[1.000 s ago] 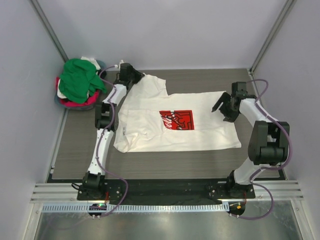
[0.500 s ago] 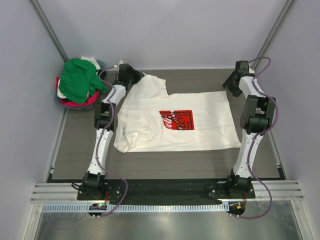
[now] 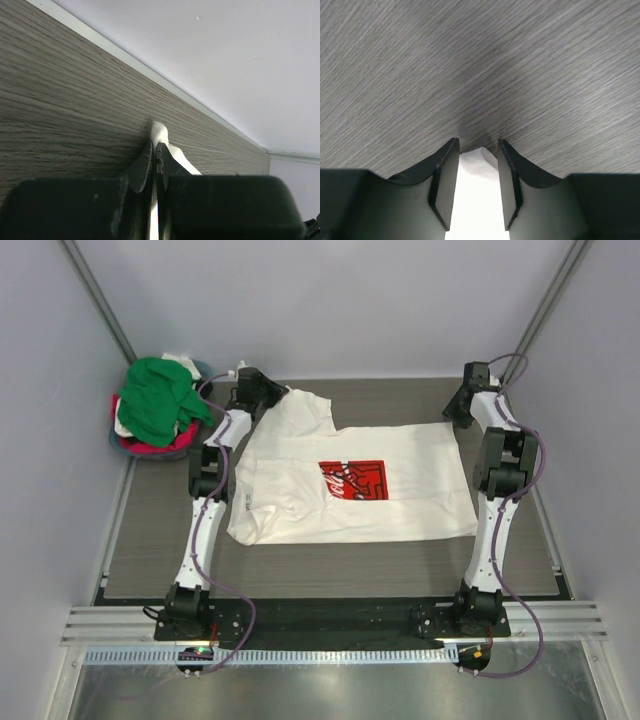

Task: Fold and stack the t-shirts

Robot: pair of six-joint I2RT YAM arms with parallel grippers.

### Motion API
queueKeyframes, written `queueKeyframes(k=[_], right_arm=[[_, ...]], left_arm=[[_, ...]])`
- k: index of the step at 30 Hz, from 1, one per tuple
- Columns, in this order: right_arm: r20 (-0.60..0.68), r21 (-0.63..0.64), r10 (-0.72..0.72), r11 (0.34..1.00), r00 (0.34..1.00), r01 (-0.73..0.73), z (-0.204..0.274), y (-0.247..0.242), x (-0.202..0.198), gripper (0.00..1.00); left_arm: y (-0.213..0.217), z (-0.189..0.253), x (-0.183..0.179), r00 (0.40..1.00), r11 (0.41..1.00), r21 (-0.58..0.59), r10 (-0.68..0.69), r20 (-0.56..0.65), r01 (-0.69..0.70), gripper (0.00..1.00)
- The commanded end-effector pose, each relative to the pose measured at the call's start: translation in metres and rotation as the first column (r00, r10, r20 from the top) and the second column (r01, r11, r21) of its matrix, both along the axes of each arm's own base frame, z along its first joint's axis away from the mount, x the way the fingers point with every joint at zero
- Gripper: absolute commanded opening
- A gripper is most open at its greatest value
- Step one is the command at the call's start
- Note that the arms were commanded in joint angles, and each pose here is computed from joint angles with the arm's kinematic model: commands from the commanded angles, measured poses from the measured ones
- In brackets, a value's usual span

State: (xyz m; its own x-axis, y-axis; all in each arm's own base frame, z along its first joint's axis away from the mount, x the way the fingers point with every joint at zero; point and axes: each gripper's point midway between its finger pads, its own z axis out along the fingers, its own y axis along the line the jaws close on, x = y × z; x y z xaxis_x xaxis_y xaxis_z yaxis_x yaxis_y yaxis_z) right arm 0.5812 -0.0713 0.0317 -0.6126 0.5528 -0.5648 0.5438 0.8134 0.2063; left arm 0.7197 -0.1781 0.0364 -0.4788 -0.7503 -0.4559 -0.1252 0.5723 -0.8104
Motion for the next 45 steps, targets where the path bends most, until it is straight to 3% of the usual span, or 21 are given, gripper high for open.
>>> queueKeyframes(k=[1,7,10,13,14,15,16,17,23,24,33,38,45], right_arm=[[-0.007,0.001,0.017,1.000,1.000,-0.017,0.000,0.008,-0.008,0.40],[-0.029,-0.013,0.010,1.000,1.000,-0.011,-0.009,0.005,-0.015,0.02],[-0.003,0.002,0.018,1.000,1.000,-0.018,0.005,0.008,-0.010,0.01],[0.031,0.026,0.051,0.998,0.998,-0.052,0.022,0.016,-0.007,0.01],[0.056,0.034,0.060,0.997,0.997,-0.062,0.035,0.019,-0.006,0.01],[0.068,0.042,0.073,0.996,0.995,-0.076,0.042,0.022,-0.006,0.01],[0.064,0.046,0.083,0.995,0.994,-0.086,0.043,0.025,-0.011,0.01],[0.093,0.044,0.090,0.995,0.992,-0.094,0.061,0.026,-0.012,0.01],[0.110,0.090,0.135,0.985,0.985,-0.146,0.082,0.042,-0.038,0.01],[0.125,0.088,0.137,0.985,0.983,-0.149,0.092,0.043,-0.043,0.01],[0.073,0.071,0.128,0.989,0.989,-0.133,0.090,0.041,-0.096,0.01],[0.065,0.113,0.050,0.992,0.997,-0.057,0.092,0.026,-0.126,0.01],[0.062,0.131,0.005,0.991,0.998,-0.013,0.094,0.017,-0.152,0.01]], left_arm=[[0.009,-0.030,-0.006,0.998,1.000,0.019,0.017,-0.068,-0.015,0.00],[0.011,-0.025,-0.005,0.998,0.999,0.030,0.025,-0.061,-0.023,0.00],[0.001,0.003,-0.011,0.998,0.998,0.033,-0.053,-0.045,0.055,0.00],[0.007,0.018,-0.025,0.997,0.996,0.077,-0.047,-0.060,0.051,0.00],[0.009,0.059,-0.027,0.999,0.995,0.093,-0.044,-0.008,0.045,0.00],[0.012,0.068,-0.031,0.999,0.994,0.103,-0.042,-0.003,0.042,0.00],[0.013,0.062,-0.039,0.999,0.992,0.116,-0.043,-0.030,0.046,0.00],[0.013,0.092,-0.043,0.999,0.992,0.118,-0.049,0.003,0.048,0.00],[0.014,0.120,-0.077,0.997,0.983,0.163,-0.080,-0.013,0.081,0.00],[0.012,0.140,-0.084,0.996,0.982,0.166,-0.092,0.013,0.088,0.00],[0.008,0.145,-0.169,0.991,0.961,0.243,-0.126,-0.053,0.135,0.00],[0.012,0.174,-0.216,0.992,0.948,0.293,-0.126,-0.012,0.124,0.00],[0.026,0.166,-0.281,0.995,0.943,0.317,-0.092,-0.041,0.100,0.00]])
